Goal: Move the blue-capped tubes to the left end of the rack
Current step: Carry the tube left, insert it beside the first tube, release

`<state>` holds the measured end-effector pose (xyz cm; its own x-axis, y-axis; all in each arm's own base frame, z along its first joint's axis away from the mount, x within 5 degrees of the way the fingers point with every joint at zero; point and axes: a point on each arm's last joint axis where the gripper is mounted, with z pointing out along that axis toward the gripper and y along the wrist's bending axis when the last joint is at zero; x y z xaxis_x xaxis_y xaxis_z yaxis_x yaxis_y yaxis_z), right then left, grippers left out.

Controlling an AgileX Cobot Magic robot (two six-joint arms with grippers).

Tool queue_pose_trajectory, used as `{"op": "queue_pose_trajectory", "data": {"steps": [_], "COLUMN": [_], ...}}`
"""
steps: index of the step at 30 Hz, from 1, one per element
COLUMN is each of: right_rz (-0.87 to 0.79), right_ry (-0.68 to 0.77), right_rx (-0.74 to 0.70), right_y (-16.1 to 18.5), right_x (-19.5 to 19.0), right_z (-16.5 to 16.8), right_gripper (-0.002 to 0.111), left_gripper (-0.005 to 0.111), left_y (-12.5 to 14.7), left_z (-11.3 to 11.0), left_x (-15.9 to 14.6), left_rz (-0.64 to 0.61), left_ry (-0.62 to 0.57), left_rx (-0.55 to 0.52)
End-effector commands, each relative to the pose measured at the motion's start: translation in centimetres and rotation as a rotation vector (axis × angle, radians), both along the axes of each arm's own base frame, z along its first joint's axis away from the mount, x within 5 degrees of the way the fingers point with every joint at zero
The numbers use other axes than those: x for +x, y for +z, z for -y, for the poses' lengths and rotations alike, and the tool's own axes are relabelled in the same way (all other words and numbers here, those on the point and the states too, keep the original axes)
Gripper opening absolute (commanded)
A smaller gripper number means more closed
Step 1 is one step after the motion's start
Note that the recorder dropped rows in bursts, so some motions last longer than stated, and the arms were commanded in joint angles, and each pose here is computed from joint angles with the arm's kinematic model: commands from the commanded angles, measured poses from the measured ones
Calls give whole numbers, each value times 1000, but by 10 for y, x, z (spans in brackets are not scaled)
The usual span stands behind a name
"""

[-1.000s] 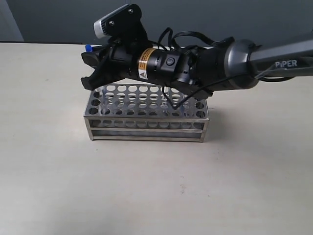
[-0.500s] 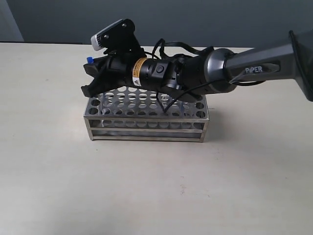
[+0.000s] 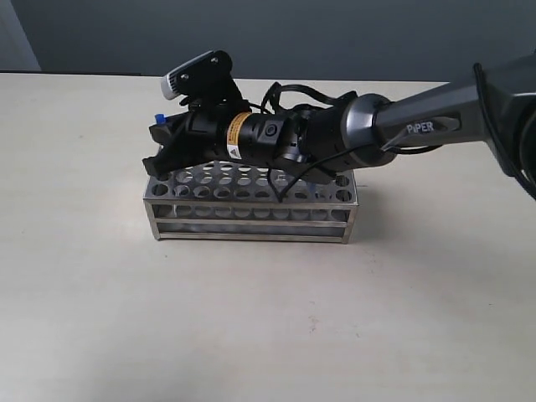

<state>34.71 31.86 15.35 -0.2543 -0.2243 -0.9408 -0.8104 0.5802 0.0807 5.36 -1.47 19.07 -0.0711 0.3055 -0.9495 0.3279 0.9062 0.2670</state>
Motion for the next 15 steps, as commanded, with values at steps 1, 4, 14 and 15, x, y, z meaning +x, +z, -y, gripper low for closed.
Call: {"op": "queue_pose_trajectory", "data": {"steps": [1, 4, 14, 15], "right_rz": [-17, -20, -5, 4], "right_ry": [-28, -25, -28, -27], "right_rx": [-42, -13, 18, 19], "right_y": [-3, -1, 15, 20], "right_x": [3, 3, 1, 1], "right_z": [4, 3, 3, 3], "right_gripper": [17, 38, 40, 40], "left_gripper": [0, 0, 0, 0], "left_y": [0, 0, 0, 0], "left_z": [0, 0, 0, 0], "left_x": [0, 0, 0, 0], "left_rz": [5, 5, 5, 5], "left_ry": [-8, -8, -8, -8], "left_rx": [-10, -10, -10, -10]}}
